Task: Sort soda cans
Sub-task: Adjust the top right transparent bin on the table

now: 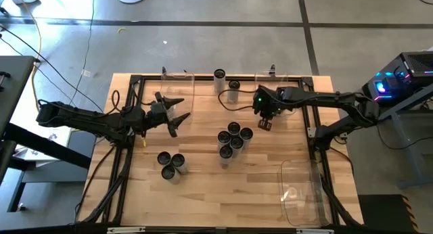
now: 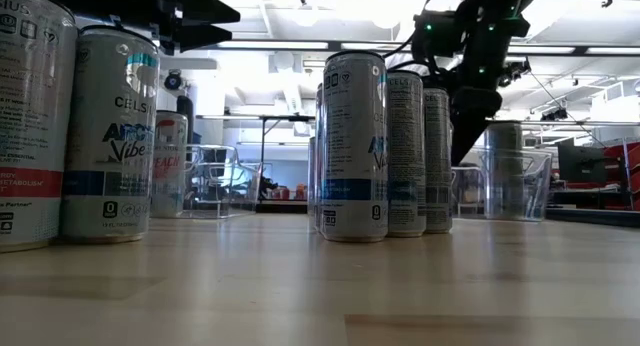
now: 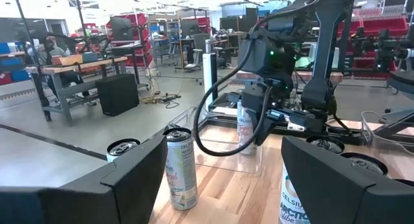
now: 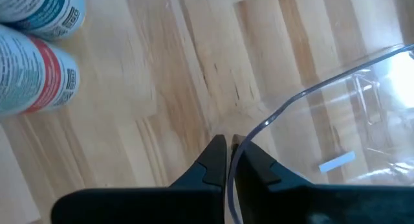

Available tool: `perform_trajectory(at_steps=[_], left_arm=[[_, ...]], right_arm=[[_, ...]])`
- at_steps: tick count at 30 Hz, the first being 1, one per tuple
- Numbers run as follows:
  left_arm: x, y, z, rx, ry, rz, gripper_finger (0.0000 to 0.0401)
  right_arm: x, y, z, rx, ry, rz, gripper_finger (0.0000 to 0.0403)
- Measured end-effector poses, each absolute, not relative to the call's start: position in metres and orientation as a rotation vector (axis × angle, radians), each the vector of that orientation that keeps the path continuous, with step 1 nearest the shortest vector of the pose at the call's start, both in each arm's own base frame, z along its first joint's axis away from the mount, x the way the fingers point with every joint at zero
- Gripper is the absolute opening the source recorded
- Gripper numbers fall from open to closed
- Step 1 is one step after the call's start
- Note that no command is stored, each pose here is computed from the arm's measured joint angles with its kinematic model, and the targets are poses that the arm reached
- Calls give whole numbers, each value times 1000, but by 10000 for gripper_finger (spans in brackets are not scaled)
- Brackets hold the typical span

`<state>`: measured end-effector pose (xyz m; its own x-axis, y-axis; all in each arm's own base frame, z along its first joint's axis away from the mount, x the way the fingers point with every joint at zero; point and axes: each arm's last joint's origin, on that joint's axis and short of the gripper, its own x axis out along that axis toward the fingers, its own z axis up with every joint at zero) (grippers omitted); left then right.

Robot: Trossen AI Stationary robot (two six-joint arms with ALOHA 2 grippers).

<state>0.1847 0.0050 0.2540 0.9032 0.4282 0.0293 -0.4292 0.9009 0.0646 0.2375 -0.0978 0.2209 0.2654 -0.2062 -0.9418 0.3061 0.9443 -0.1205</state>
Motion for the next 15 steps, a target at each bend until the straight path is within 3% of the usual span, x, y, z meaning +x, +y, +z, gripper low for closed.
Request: perform_trajectory(at_steps=[7, 15], left_arm=[[185, 5, 254, 70, -15, 444, 298], [185, 5, 254, 70, -15, 444, 298]], right_arm=[[240, -100, 222, 104, 1220, -370, 14], [240, -101, 222, 109, 1212, -393, 64]])
